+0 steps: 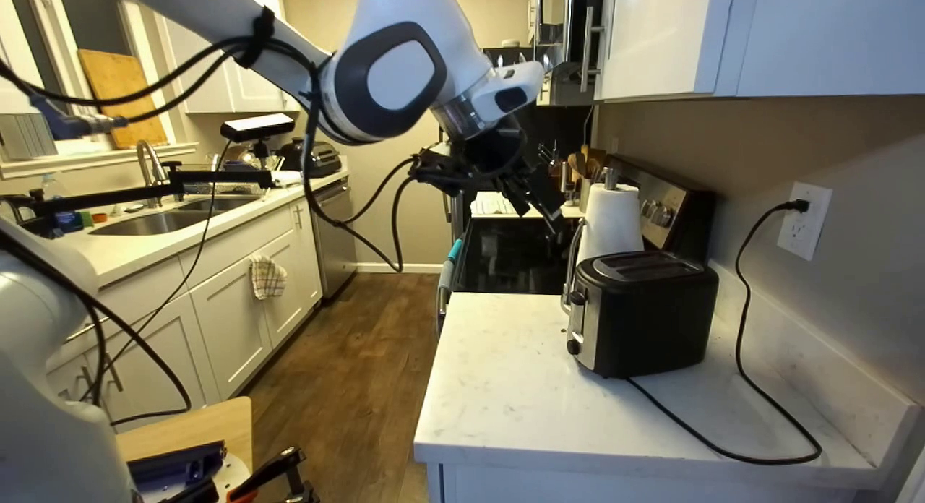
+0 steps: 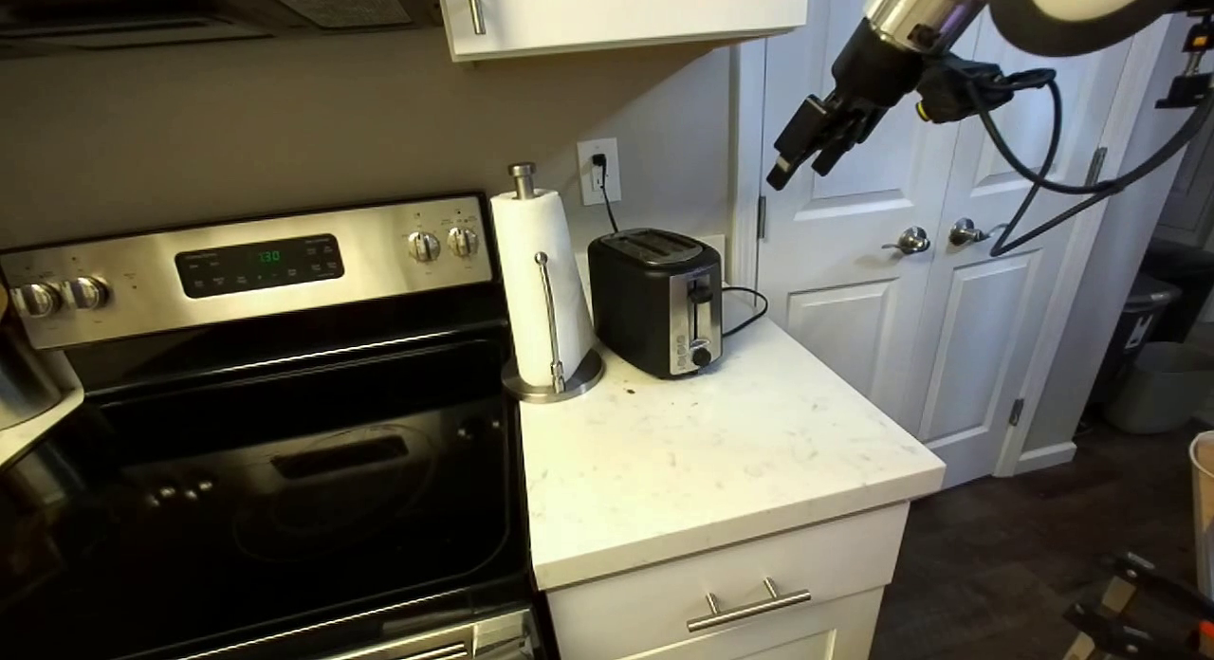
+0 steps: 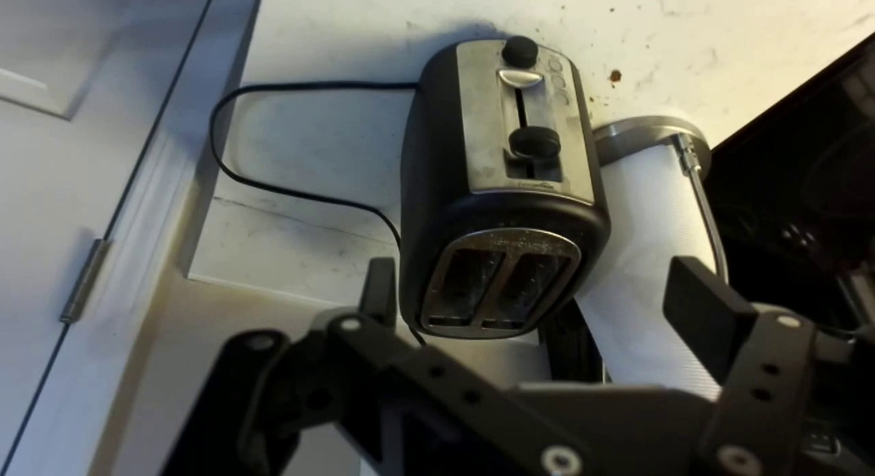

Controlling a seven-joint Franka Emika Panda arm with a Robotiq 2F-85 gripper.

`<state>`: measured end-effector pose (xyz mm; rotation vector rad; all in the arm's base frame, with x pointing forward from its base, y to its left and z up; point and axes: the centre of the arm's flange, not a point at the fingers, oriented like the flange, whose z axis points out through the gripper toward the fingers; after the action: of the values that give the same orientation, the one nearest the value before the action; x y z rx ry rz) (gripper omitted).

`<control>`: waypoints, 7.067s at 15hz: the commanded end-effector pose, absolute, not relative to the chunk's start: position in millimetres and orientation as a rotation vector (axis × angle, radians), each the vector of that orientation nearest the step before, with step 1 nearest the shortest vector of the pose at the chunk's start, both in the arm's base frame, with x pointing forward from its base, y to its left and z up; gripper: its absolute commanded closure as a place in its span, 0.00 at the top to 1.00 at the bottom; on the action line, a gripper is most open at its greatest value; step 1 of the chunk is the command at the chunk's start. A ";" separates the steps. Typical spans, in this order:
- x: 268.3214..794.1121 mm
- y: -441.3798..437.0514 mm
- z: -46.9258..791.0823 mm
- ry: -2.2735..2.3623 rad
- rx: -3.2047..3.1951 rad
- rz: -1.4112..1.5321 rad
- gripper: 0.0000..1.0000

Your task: Turn on the toaster

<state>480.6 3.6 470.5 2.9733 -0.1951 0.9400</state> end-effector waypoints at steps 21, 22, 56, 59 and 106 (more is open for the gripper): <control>596.5 40.0 369.0 -0.144 3.014 0.887 0.00; 595.5 38.7 366.1 -0.146 2.999 0.888 0.00; 586.8 63.8 314.7 -0.140 2.945 0.776 0.00; 586.4 62.0 312.6 -0.166 2.938 0.785 0.00; 576.9 40.5 352.5 -0.156 2.939 0.833 0.00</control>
<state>572.5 39.6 353.4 2.9329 -0.1592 0.8398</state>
